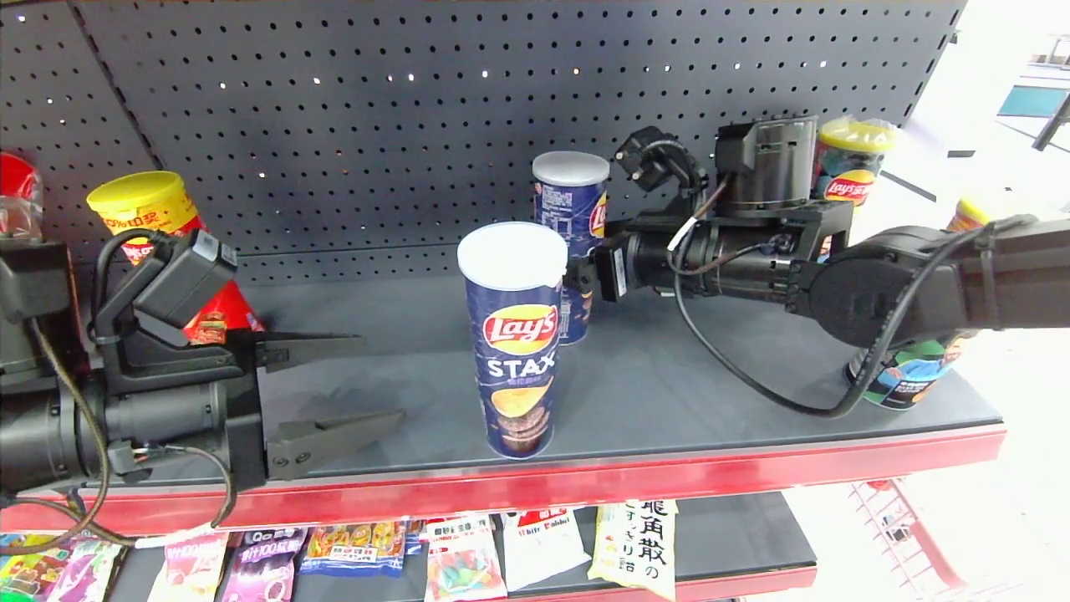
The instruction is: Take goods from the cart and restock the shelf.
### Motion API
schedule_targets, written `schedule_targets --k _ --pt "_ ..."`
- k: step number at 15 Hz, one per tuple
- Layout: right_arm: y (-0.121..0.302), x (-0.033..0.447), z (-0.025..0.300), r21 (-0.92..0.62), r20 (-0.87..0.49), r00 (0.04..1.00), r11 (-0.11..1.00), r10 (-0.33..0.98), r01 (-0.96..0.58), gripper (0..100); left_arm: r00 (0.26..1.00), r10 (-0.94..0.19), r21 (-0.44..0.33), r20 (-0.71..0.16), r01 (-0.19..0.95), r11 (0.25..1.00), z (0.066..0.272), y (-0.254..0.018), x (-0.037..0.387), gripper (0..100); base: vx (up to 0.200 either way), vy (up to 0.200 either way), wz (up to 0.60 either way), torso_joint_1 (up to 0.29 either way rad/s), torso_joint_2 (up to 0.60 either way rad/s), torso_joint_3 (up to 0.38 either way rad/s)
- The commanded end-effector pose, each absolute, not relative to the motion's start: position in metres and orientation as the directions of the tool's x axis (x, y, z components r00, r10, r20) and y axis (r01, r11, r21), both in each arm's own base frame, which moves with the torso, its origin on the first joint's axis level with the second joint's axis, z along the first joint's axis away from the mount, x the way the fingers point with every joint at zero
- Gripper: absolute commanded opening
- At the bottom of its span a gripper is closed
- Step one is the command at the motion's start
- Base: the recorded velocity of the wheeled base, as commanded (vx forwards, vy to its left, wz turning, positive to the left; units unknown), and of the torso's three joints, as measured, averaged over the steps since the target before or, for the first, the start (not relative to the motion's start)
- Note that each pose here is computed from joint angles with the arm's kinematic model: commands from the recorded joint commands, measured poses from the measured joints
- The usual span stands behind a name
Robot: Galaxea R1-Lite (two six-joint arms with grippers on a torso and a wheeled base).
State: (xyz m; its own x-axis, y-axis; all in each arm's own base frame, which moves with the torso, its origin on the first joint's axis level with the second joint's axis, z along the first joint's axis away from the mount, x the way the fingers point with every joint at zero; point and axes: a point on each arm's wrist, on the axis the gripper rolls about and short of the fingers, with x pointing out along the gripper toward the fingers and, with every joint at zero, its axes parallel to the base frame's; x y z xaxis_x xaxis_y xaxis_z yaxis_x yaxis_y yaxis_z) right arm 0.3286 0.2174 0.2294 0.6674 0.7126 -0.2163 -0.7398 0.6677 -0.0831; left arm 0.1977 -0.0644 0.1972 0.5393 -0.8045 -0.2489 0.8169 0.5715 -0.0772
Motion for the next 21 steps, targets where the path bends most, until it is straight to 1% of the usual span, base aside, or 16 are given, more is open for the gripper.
schedule_targets --k 1,3,4,8,10,12,13,17,18,21 --pt "0.207 0.315 0.241 -0.081 -0.201 0.686 0.686 0.699 -0.723 100 0.566 -0.785 -0.077 -0.253 0.797 0.599 0.195 -0.058 0.196 100 0.0 0.0 0.0 0.0 0.0 0.0" --pt "0.2 0.307 0.244 -0.071 -0.204 0.696 0.699 0.688 -0.711 100 0.574 -0.776 -0.082 -0.262 0.788 0.61 0.193 -0.056 0.197 100 0.0 0.0 0.0 0.0 0.0 0.0" --pt "0.189 0.3 0.24 -0.065 -0.223 0.709 0.715 0.669 -0.696 100 0.58 -0.768 -0.083 -0.274 0.781 0.619 0.19 -0.056 0.196 100 0.0 0.0 0.0 0.0 0.0 0.0" --pt "0.159 0.247 0.231 -0.056 -0.279 0.695 0.711 0.663 -0.701 100 0.586 -0.75 -0.066 -0.306 0.773 0.631 0.182 -0.058 0.203 100 0.0 0.0 0.0 0.0 0.0 0.0" --pt "0.14 0.208 0.226 -0.057 -0.292 0.68 0.697 0.673 -0.715 100 0.571 -0.751 -0.043 -0.332 0.786 0.616 0.175 -0.061 0.21 100 0.0 0.0 0.0 0.0 0.0 0.0" --pt "0.124 0.178 0.223 -0.06 -0.281 0.675 0.69 0.682 -0.722 100 0.555 -0.744 0.0 -0.372 0.802 0.598 0.163 -0.065 0.219 100 0.0 0.0 0.0 0.0 0.0 0.0" --pt "0.117 0.167 0.225 -0.067 -0.265 0.683 0.694 0.68 -0.717 100 0.548 -0.744 0.008 -0.382 0.807 0.591 0.161 -0.069 0.223 100 0.0 0.0 0.0 0.0 0.0 0.0" --pt "0.1 0.147 0.236 -0.089 -0.195 0.732 0.731 0.653 -0.676 100 0.527 -0.737 0.005 -0.422 0.815 0.58 0.151 -0.086 0.236 100 0.0 0.0 0.0 0.0 0.0 0.0" --pt "0.099 0.146 0.239 -0.094 -0.183 0.75 0.748 0.636 -0.657 100 0.532 -0.731 0.009 -0.426 0.811 0.585 0.15 -0.088 0.24 100 0.0 0.0 0.0 0.0 0.0 0.0" --pt "0.097 0.144 0.243 -0.096 -0.165 0.758 0.755 0.63 -0.649 100 0.534 -0.729 0.016 -0.427 0.811 0.585 0.15 -0.095 0.254 100 0.0 0.0 0.0 0.0 0.0 0.0"
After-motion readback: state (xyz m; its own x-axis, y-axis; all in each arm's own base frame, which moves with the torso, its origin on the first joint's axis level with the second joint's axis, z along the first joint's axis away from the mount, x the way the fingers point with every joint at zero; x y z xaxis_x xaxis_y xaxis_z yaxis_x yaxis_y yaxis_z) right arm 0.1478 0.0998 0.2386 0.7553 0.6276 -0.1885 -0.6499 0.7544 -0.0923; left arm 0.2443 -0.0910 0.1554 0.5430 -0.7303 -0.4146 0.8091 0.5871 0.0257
